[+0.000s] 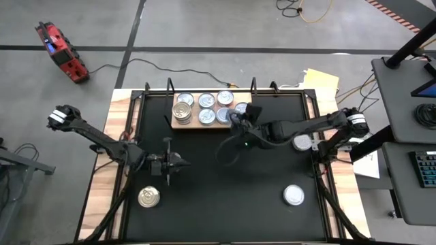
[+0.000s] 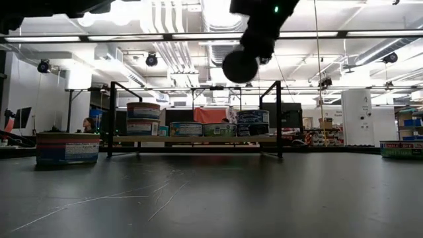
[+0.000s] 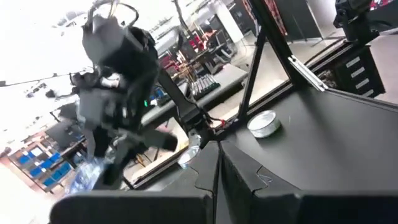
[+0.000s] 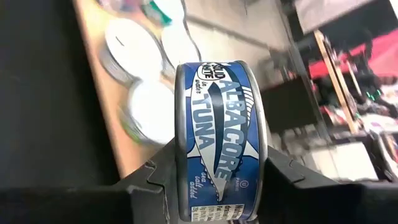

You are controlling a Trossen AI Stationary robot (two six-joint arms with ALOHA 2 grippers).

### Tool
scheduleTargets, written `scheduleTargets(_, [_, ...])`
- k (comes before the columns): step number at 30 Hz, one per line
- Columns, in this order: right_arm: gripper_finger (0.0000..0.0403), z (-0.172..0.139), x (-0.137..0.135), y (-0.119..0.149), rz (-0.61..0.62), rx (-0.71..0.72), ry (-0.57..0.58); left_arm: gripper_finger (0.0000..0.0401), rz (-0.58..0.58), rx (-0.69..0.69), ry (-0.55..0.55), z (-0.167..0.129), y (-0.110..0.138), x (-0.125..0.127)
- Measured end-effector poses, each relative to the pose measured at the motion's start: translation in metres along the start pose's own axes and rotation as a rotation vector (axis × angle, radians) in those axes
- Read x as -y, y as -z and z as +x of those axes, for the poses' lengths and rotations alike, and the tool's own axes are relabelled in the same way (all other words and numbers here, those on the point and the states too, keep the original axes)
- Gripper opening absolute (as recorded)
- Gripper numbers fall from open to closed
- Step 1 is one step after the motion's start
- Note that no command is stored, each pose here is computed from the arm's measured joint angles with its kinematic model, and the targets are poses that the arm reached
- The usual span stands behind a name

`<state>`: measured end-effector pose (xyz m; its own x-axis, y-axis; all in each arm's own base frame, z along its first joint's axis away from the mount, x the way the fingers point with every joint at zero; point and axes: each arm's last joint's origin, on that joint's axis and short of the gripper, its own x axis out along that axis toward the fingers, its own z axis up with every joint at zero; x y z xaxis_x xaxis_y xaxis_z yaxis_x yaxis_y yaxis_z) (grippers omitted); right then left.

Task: Stack canned seafood by type on shelf
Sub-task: Stack the blue tuna can on top of the other blue tuna cans on the shelf

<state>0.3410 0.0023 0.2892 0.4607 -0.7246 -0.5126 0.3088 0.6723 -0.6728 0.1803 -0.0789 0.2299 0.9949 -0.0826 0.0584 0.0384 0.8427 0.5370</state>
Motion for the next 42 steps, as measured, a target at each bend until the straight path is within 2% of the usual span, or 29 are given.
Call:
scheduleTargets(7, [0.0132, 0.022, 0.009, 0.001, 0.034, -0.121, 0.026, 0.0000, 0.006, -0.063, 0.086, -0.024, 0.004, -0.008])
scheduleTargets(10, [0.0132, 0.026, 0.005, -0.006, 0.045, -0.134, 0.025, 0.0000, -0.009, -0.054, 0.117, -0.033, 0.007, -0.009])
scheduleTargets(15, [0.0132, 0.040, -0.008, -0.021, 0.054, -0.133, -0.022, 0.0000, 0.000, -0.019, 0.106, -0.046, 0.010, -0.013])
scheduleTargets(21, [0.0132, 0.053, -0.024, -0.025, -0.002, -0.255, -0.005, 0.0000, 0.007, -0.089, 0.149, -0.057, 0.020, -0.012])
scheduleTargets(25, [0.0132, 0.051, -0.016, -0.029, 0.021, -0.332, 0.017, 0.0000, -0.005, -0.109, 0.159, -0.063, 0.022, -0.013])
scheduleTargets(31, [0.0132, 0.047, -0.002, -0.031, 0.052, -0.371, 0.035, 0.0000, -0.022, -0.116, 0.161, -0.067, 0.023, -0.015])
scheduleTargets(42, [0.0132, 0.072, 0.015, -0.014, -0.119, -0.470, 0.016, 0.0000, -0.035, -0.115, 0.159, -0.067, 0.023, -0.015])
